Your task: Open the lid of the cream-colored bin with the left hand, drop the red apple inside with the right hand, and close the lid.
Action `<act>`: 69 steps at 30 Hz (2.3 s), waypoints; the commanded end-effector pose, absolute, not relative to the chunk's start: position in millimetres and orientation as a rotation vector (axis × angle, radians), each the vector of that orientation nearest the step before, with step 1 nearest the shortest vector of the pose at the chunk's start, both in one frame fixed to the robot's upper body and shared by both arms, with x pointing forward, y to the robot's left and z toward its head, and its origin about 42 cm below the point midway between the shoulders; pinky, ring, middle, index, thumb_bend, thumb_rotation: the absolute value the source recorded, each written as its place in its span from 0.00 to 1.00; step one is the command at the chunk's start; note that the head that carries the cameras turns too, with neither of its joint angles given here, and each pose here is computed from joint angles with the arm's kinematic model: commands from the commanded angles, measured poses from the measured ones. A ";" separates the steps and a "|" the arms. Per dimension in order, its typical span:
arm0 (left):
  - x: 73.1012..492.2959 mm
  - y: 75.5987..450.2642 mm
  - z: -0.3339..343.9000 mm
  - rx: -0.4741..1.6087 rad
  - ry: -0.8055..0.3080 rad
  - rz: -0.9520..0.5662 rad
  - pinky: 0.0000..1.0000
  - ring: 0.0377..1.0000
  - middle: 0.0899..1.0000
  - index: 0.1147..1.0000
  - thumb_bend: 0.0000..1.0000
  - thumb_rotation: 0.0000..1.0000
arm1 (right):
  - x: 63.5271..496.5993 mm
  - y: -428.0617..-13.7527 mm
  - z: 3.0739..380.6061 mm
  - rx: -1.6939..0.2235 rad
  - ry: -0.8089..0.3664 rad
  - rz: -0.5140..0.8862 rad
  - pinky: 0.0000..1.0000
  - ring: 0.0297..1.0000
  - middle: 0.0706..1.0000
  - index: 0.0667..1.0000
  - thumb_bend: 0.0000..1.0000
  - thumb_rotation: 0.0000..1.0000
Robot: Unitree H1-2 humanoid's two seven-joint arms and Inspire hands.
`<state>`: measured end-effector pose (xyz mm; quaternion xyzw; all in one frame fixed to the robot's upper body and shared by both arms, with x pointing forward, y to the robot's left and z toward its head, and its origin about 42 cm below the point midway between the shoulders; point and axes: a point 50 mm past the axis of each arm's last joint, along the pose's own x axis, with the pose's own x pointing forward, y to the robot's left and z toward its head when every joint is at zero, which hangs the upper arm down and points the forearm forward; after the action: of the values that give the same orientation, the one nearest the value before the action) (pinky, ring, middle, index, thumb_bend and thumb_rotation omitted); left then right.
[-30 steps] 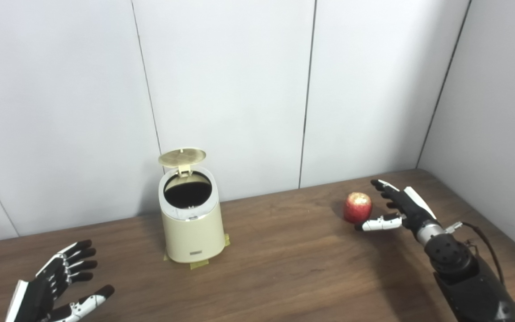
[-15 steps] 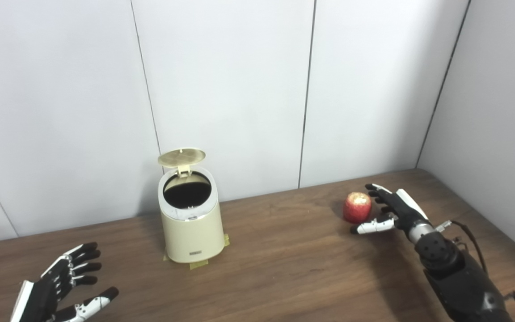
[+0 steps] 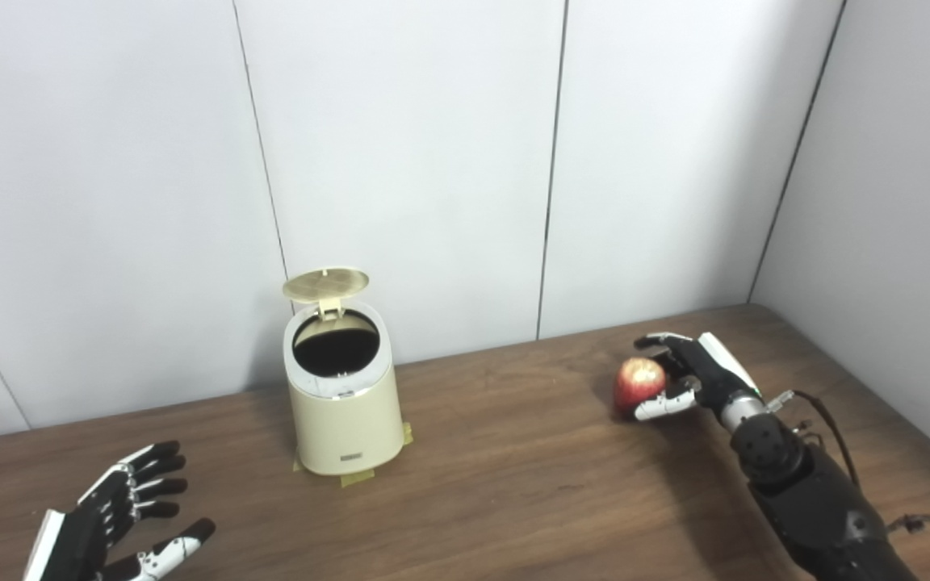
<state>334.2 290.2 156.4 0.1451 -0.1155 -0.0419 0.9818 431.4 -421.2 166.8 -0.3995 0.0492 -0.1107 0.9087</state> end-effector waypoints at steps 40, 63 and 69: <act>337.7 264.1 152.0 0.289 -0.292 -0.122 0.64 0.72 0.75 0.77 0.72 0.10 | 458.6 -282.7 316.3 -0.976 -0.493 0.004 0.50 0.47 0.42 0.48 0.52 0.00; 343.7 249.7 145.2 0.262 -0.299 -0.133 0.66 0.73 0.75 0.78 0.72 0.13 | 484.9 -193.8 336.4 -0.817 -0.522 0.131 0.53 0.45 0.40 0.50 0.51 0.00; 343.8 248.4 145.2 0.261 -0.298 -0.130 0.66 0.73 0.74 0.78 0.71 0.12 | 496.8 -174.5 334.8 -0.746 -0.492 0.154 0.44 0.43 0.40 0.50 0.52 0.00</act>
<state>335.0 253.5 131.5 0.1302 -0.1113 -0.0678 0.9829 489.0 -181.3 293.2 -0.3744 -0.1847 0.0861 0.9046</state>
